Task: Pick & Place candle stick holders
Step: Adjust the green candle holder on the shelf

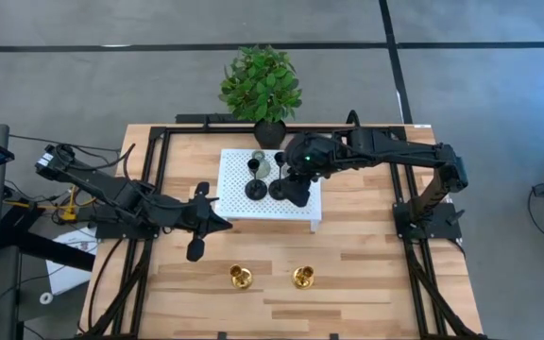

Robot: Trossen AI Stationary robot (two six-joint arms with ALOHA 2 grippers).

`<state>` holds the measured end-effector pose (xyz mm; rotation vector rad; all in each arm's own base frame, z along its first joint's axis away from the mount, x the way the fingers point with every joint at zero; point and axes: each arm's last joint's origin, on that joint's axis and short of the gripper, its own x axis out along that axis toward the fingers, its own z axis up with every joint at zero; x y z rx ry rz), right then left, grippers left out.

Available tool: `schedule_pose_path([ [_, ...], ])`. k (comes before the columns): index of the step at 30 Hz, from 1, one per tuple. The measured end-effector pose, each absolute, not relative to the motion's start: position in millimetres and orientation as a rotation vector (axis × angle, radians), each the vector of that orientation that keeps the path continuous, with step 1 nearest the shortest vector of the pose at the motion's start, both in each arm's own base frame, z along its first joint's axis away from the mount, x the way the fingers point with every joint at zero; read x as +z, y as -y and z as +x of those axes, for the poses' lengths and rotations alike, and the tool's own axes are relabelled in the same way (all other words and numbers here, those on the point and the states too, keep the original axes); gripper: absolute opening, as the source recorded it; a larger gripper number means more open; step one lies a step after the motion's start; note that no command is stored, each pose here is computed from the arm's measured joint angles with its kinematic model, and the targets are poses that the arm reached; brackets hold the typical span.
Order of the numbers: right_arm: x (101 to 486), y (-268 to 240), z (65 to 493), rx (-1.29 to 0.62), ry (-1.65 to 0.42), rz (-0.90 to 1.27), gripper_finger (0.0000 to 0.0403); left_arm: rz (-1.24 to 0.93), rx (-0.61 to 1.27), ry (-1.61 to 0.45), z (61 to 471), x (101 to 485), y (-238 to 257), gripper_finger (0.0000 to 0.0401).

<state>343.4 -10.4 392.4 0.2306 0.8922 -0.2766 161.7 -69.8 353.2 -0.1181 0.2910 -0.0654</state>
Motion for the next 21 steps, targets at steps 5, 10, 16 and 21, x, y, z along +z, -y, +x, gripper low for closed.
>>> schedule_pose_path([
  [5,386.2,8.6,333.9,-0.287,-1.009,0.217,0.0119,-0.118,-0.065,-0.291,161.7,353.2,69.8,0.0003],
  [10,381.0,6.7,323.7,-0.297,-1.126,0.201,0.0114,-0.118,-0.065,-0.291,161.7,353.2,69.8,0.0003],
  [16,380.8,6.5,322.6,-0.3,-1.137,0.171,0.0037,-0.118,-0.065,-0.291,161.7,353.3,69.8,0.0003],
  [21,381.2,8.9,323.1,-0.349,-1.123,0.099,0.0008,-0.118,-0.066,-0.291,161.7,353.2,69.8,0.0003],
])
